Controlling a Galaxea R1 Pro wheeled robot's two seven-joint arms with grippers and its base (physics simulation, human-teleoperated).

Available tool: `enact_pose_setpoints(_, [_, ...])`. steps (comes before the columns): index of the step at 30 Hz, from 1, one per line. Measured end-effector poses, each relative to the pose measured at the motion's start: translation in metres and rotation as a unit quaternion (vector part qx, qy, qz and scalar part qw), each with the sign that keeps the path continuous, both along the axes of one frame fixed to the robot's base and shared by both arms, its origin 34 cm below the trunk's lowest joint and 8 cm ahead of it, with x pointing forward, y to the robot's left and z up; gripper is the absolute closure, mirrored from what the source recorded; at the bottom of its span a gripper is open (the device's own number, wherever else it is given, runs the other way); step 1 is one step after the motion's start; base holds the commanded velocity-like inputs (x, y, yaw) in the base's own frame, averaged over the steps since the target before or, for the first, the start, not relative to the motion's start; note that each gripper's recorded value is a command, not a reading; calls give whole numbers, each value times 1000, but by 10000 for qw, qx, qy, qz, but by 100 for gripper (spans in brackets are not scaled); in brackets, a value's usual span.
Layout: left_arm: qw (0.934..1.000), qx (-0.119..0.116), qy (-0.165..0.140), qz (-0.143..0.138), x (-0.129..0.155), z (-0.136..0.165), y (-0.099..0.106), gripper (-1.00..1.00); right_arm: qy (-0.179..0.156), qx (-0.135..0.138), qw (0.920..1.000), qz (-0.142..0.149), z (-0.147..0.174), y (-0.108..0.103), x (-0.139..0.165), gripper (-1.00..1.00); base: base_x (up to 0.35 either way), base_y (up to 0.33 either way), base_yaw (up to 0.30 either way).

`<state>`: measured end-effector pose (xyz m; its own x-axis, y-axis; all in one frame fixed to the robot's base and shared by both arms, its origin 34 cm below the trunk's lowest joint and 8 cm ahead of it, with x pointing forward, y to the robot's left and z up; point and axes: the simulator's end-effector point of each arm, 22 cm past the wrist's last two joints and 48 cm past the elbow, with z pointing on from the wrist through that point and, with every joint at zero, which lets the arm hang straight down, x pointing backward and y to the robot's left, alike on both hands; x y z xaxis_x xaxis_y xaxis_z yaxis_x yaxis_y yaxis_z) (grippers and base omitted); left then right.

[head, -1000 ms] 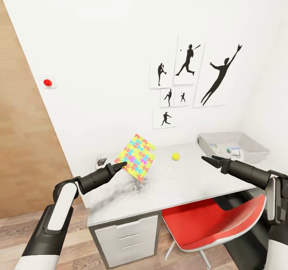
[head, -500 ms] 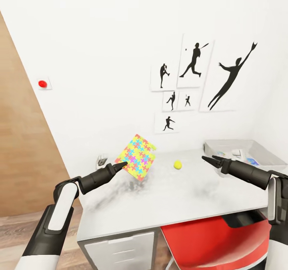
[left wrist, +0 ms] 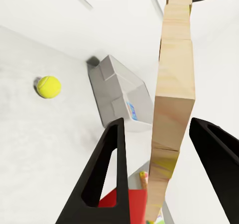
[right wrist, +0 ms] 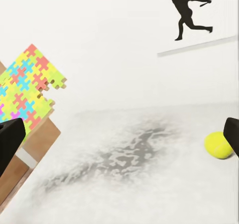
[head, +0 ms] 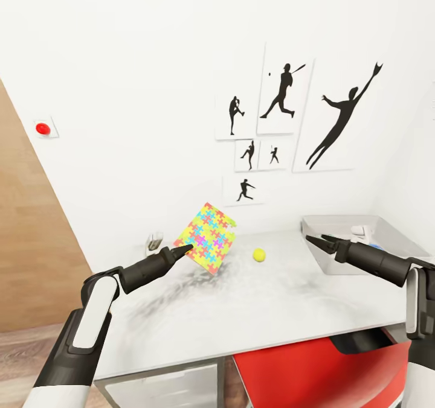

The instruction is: Put all the toys in the child's room - the three board games (two on the bed and one on the table), the two jigsaw puzzles on the table, and the tennis ball on the table - inside the toy box on the table in the child's room.

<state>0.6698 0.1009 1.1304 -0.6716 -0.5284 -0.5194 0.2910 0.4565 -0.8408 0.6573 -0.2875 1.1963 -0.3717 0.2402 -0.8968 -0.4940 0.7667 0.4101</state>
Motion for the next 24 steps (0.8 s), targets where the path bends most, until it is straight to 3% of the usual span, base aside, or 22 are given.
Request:
enact_pose_setpoints(7, [10000, 0, -6, 3, 0, 1, 0, 100, -17, 10, 10000, 20, 1, 0, -1, -100, 8, -31, -22])
enact_pose_setpoints(24, [10000, 1, -11, 0, 0, 1, 0, 100, -17, 8, 10000, 13, 2, 1, -1, -100, 1, -195, -2])
